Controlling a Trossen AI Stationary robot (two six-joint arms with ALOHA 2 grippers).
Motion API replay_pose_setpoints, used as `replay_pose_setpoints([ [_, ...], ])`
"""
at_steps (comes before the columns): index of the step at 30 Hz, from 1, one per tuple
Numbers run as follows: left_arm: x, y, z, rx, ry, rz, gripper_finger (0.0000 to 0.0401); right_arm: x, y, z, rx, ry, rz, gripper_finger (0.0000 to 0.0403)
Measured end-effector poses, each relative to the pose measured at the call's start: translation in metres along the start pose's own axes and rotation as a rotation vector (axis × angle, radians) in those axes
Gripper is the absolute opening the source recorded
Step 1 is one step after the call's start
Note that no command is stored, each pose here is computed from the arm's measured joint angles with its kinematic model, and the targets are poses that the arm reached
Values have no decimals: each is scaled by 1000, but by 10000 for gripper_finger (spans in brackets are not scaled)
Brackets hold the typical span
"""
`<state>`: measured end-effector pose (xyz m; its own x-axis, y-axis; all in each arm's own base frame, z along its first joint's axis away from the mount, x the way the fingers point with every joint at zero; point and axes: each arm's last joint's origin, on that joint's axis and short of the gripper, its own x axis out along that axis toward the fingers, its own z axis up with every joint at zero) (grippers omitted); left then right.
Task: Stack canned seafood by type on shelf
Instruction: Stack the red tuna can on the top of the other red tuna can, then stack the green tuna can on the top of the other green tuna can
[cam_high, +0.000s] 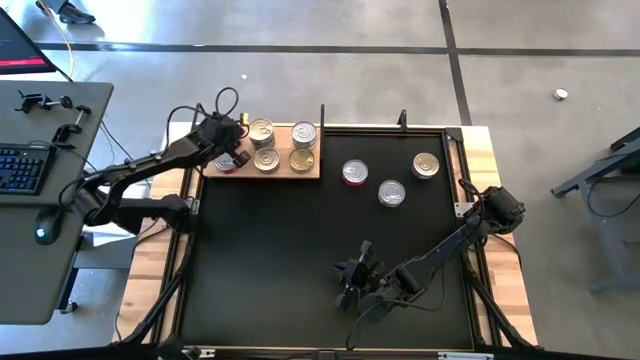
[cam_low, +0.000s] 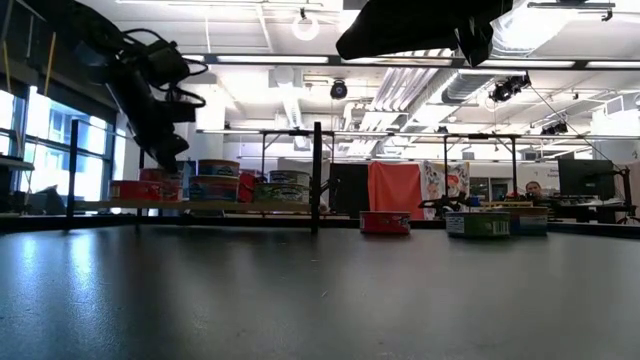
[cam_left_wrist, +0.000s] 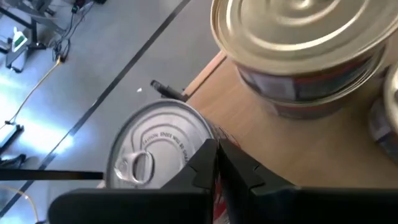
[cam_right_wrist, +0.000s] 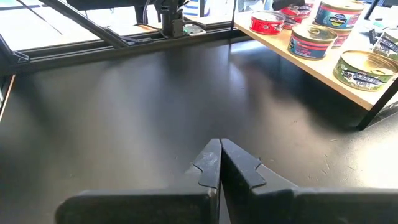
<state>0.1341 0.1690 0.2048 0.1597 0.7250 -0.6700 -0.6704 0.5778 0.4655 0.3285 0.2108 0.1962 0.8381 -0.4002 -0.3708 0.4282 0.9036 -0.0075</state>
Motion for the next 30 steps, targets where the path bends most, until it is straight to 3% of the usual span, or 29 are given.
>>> replay_pose_setpoints([
  [15, -25, 8, 3, -64, -74, -1, 107, 0, 0, 0, -2, 3, 5, 0],
  [19, -51, 12, 12, -106, -117, -26, 112, -4, -1, 2, -92, 31, 41, 0],
  [25, -98, -2, 23, -82, -328, -216, 100, -34, -29, 28, -105, 99, 13, 0],
  [30, -129, -27, 25, -45, -473, -409, 83, -52, -73, 33, -102, 239, -160, 11],
])
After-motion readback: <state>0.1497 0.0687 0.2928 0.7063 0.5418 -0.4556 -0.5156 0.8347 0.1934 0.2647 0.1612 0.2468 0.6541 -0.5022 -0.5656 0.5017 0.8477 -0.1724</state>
